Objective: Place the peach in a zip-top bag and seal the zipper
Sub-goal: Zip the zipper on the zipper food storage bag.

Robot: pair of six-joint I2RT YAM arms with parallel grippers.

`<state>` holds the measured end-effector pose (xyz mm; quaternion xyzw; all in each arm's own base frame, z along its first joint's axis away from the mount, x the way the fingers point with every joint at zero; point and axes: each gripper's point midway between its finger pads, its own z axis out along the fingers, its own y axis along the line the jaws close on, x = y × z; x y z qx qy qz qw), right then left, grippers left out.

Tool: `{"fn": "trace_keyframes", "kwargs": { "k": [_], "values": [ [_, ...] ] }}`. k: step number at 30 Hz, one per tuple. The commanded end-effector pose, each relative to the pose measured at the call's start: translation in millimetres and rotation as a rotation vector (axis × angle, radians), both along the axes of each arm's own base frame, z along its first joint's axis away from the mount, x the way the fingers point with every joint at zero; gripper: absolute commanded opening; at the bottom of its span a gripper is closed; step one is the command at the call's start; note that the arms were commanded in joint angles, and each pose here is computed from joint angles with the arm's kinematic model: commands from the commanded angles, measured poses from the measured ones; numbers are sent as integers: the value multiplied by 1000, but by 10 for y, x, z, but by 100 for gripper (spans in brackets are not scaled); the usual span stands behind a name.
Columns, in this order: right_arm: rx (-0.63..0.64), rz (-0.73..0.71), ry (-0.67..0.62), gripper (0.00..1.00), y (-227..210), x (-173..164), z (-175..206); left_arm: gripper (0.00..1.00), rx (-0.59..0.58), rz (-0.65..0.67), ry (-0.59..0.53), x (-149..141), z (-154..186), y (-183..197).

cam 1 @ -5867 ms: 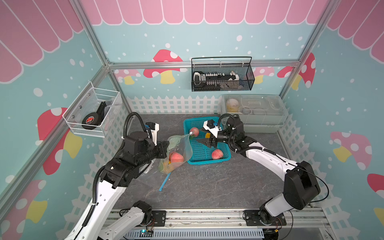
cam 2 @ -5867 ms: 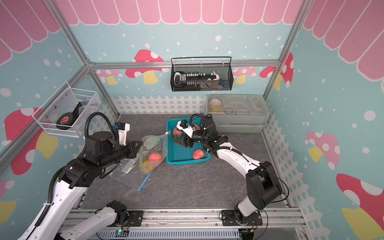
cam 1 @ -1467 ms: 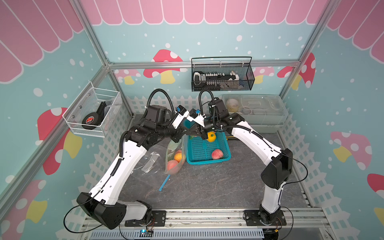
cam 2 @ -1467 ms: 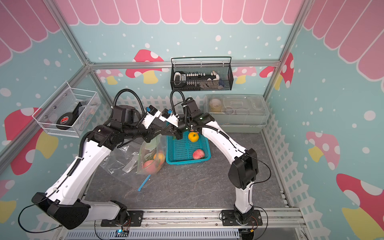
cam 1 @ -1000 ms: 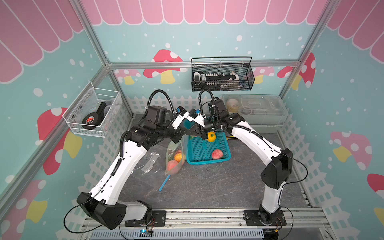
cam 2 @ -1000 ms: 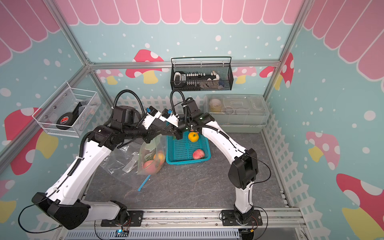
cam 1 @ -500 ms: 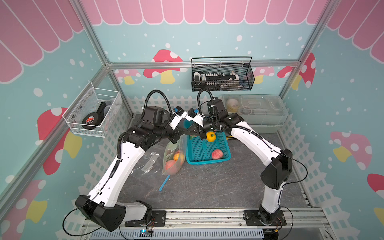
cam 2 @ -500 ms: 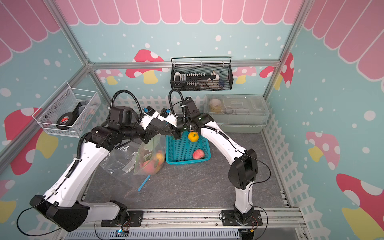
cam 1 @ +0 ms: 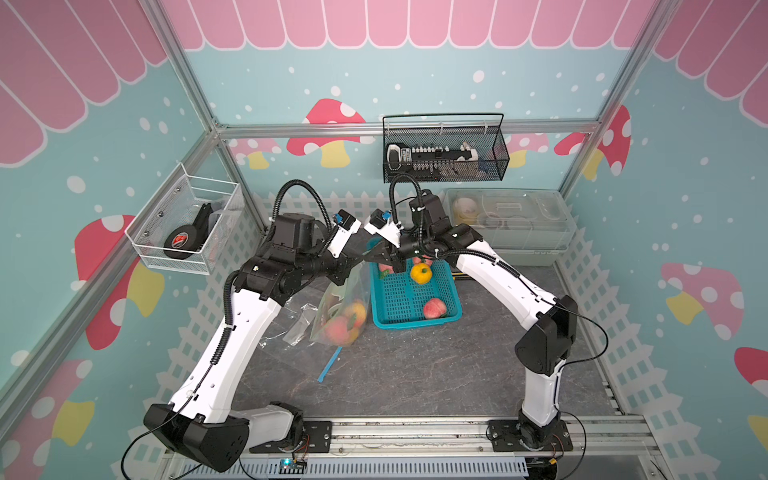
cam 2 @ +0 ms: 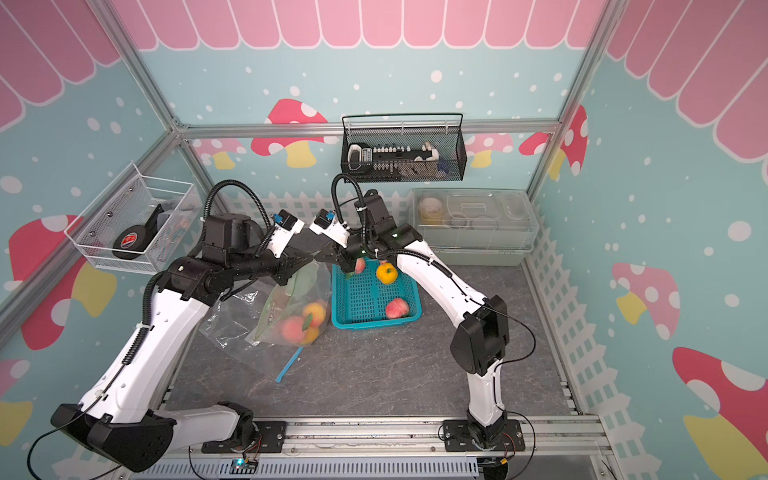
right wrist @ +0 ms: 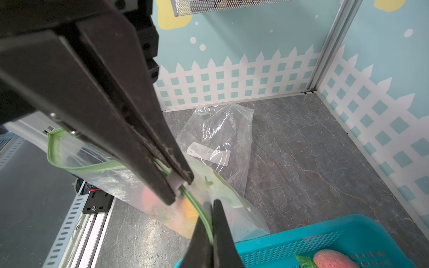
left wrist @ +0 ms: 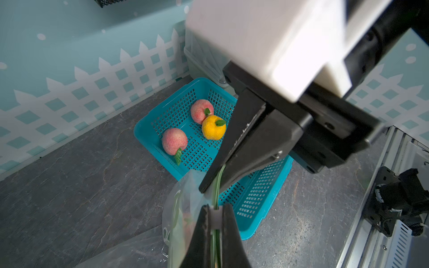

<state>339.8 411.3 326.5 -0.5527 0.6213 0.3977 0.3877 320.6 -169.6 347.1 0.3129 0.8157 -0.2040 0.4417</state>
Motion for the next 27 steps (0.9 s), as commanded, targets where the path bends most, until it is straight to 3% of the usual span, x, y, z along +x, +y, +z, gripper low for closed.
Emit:
{"fn": "trace_keyframes", "kwargs": {
  "k": [1,27],
  "values": [
    [-26,-130,-16,0,-89,342,-34,3,14,19,-9,-112,39,117],
    [4,-472,-8,0,-260,912,98,4,-27,94,-56,-76,153,359]
  ]
}}
